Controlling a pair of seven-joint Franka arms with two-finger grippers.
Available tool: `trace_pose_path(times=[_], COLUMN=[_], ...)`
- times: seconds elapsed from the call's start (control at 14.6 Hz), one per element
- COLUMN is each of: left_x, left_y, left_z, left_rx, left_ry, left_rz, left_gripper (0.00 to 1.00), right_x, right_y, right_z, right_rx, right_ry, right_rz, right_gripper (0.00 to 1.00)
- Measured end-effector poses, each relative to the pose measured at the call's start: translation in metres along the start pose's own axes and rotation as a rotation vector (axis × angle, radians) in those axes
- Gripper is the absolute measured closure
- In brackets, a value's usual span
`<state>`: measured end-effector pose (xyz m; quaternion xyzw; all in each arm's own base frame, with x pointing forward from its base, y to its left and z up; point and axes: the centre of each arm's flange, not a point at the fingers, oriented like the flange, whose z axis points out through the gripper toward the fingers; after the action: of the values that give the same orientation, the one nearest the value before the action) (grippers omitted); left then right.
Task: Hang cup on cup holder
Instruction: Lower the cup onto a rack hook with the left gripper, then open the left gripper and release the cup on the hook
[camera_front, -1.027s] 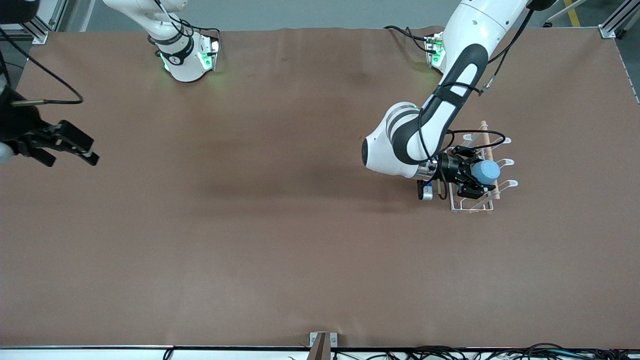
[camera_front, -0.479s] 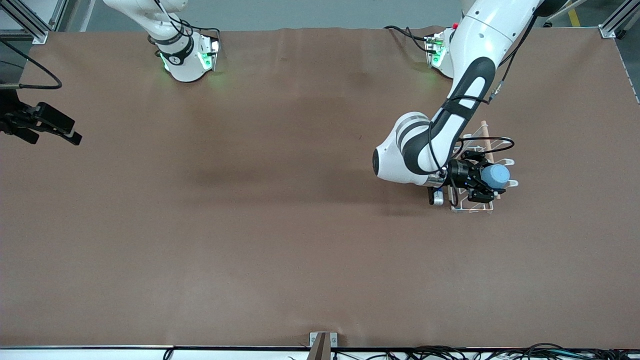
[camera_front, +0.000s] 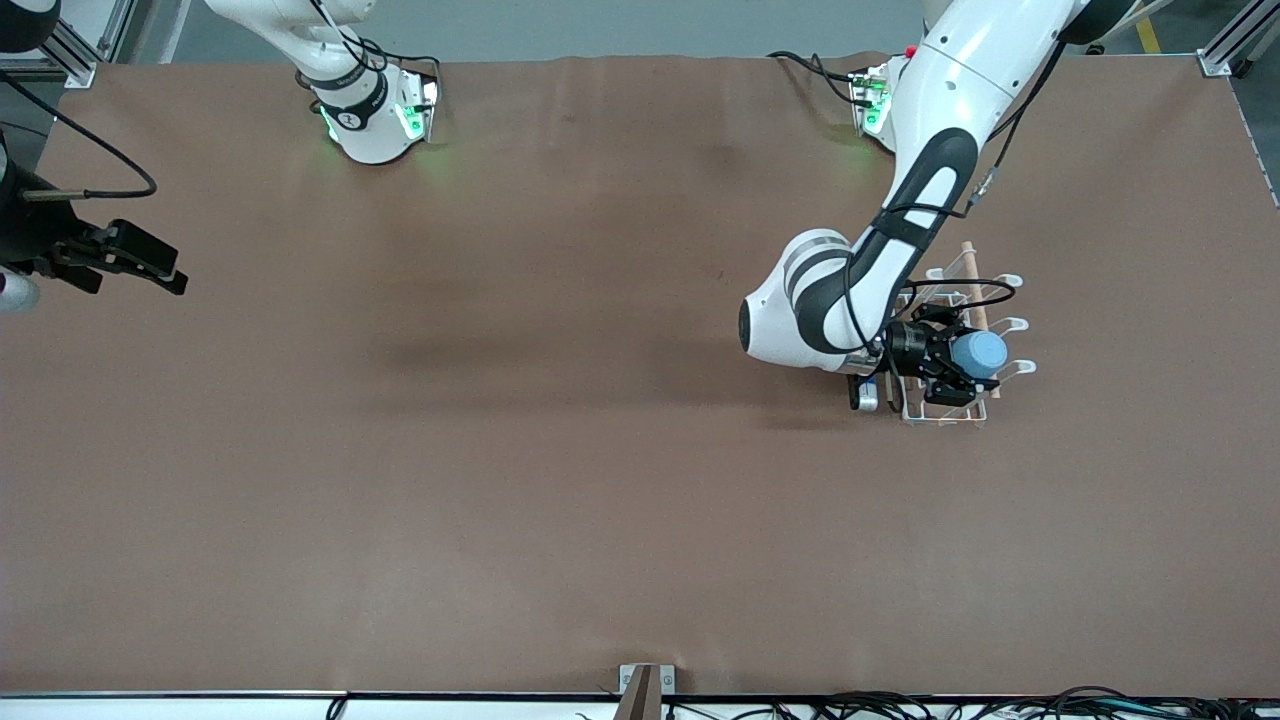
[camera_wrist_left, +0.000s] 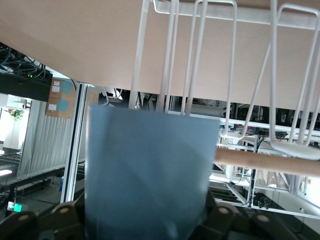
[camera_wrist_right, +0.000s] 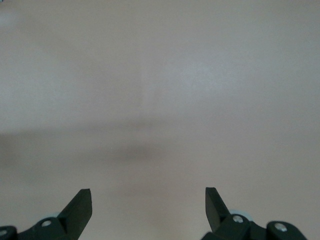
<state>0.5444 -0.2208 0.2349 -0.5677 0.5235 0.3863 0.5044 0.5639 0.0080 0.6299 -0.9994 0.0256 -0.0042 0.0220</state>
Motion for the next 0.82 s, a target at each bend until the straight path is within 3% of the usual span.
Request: trace_pose_path(times=[0.14, 0.41, 0.55, 0.82], left_x=[0.001, -0.008, -0.023, -0.085], left_y=[0.0, -0.008, -0.02, -0.05], left_z=[-0.002, -0.012, -0.034, -0.08], left_rx=[0.002, -0.004, -0.07, -0.29], left_ry=[0.003, 0.029, 0.102, 0.304], left_rz=[-0.032, -0.11, -0.234, -0.51], left_gripper=[0.0, 0.0, 0.0, 0.0], right_x=[0.001, 0.002, 0.002, 0.002], right_y=[0.009, 0.012, 0.01, 0.011], right_z=[0.0, 0.002, 0.001, -0.012], right_rx=[-0.001, -0.003, -0.004, -0.018], right_ry=[0.007, 0.008, 0.01, 0.039], right_rz=[-0.013, -0.031, -0.035, -0.038], right_gripper=[0.0, 0.0, 0.0, 0.0])
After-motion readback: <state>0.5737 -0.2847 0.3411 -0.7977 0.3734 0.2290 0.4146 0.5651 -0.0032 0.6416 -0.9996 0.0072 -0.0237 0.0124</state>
